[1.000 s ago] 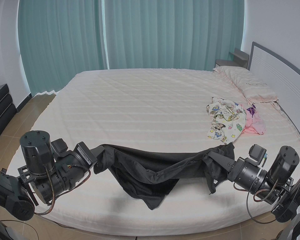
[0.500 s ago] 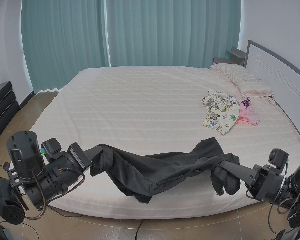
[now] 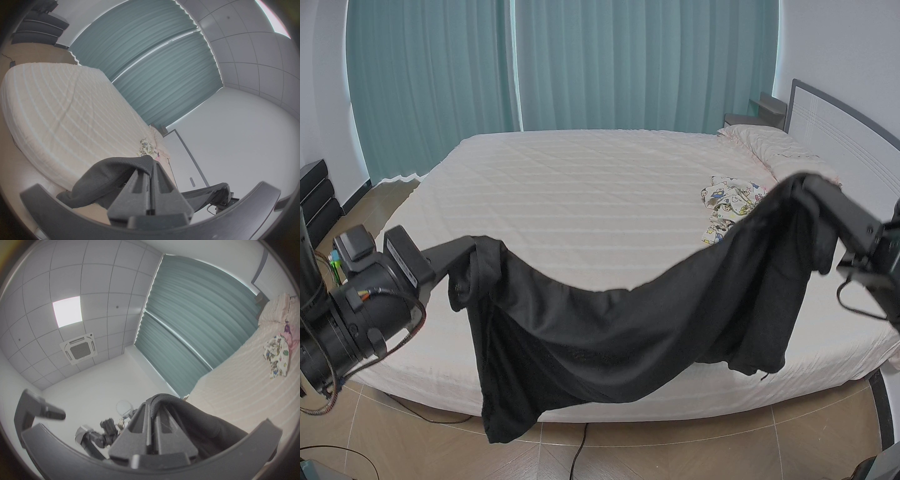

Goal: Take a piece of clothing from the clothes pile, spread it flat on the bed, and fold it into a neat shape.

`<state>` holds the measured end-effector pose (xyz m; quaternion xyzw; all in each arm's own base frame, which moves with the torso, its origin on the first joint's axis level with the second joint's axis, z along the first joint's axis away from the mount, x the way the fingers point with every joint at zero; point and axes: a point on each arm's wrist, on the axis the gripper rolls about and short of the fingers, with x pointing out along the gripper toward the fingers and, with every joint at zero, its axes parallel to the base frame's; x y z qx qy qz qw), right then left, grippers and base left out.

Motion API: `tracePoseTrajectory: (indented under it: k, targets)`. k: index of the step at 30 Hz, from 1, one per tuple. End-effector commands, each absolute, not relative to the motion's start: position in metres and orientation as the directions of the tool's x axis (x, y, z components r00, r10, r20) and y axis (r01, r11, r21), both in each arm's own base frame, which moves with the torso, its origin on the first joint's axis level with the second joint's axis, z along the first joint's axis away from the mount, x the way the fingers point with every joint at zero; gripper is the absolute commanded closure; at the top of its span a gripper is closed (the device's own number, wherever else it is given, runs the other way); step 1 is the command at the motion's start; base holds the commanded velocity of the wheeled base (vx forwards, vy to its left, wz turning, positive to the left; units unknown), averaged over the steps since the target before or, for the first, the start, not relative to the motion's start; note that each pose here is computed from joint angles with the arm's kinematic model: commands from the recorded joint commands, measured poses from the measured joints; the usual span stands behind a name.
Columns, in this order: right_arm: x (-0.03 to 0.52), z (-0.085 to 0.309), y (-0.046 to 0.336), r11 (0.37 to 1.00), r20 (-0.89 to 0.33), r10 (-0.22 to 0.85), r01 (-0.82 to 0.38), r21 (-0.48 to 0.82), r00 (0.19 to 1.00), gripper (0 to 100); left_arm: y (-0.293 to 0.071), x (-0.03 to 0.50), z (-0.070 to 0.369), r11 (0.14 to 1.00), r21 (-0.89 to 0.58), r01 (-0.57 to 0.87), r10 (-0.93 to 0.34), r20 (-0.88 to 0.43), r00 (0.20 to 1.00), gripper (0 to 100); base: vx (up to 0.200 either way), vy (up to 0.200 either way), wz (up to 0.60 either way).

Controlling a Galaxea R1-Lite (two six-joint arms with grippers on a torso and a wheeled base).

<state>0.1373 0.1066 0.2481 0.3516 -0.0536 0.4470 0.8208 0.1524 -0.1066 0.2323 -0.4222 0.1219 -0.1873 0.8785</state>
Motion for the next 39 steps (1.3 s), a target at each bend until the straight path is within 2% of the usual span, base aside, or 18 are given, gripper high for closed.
tracePoseTrajectory:
  k: [1, 5, 10, 12, 16, 20, 26, 33, 39]
  targets:
    - [0.143, 0.343, 0.091, 0.366, 0.549, 0.532, -0.76, 0.537, 0.644, 100, -0.098, 0.158, 0.286, 0.568, -0.78, 0.264, -0.365, 0.05, 0.93, 100, 0.0, 0.0, 0.0]
    - [0.168, 0.377, 0.094, 0.358, 0.547, 0.492, -0.73, 0.582, 0.677, 100, -0.097, 0.17, 0.296, 0.577, -0.778, 0.246, -0.326, 0.057, 0.944, 100, 0.0, 0.0, 0.0]
    - [0.23, 0.391, 0.096, 0.444, 0.475, 0.41, -0.625, 0.642, 0.779, 100, -0.098, 0.193, 0.286, 0.607, -0.774, 0.182, -0.281, 0.005, 0.96, 100, 0.0, 0.0, 0.0]
    - [0.253, 0.39, 0.096, 0.459, 0.45, 0.371, -0.581, 0.672, 0.812, 100, -0.099, 0.198, 0.284, 0.609, -0.774, 0.174, -0.281, -0.006, 0.96, 100, 0.0, 0.0, 0.0]
    - [0.298, 0.35, 0.109, 0.502, 0.299, 0.353, -0.449, 0.74, 0.887, 100, -0.11, 0.22, 0.268, 0.632, -0.765, 0.123, -0.277, -0.075, 0.958, 100, 0.0, 0.0, 0.0]
    - [0.327, 0.303, 0.109, 0.555, 0.166, 0.34, -0.34, 0.759, 0.926, 100, -0.117, 0.234, 0.253, 0.642, -0.763, 0.08, -0.277, -0.134, 0.951, 100, 0.0, 0.0, 0.0]
    - [0.353, 0.266, 0.104, 0.586, 0.121, 0.313, -0.292, 0.756, 0.942, 100, -0.121, 0.25, 0.237, 0.639, -0.765, 0.078, -0.342, -0.191, 0.92, 100, 0.0, 0.0, 0.0]
    - [0.369, 0.238, 0.104, 0.639, 0.049, 0.306, -0.243, 0.729, 0.951, 100, -0.127, 0.279, 0.21, 0.669, -0.743, 0.01, -0.322, -0.277, 0.905, 100, 0.2, 0.0, 0.0]
    - [0.376, 0.224, 0.104, 0.645, 0.037, 0.303, -0.233, 0.728, 0.952, 100, -0.134, 0.305, 0.191, 0.681, -0.732, -0.026, -0.302, -0.312, 0.901, 100, 0.2, 0.0, 0.0]
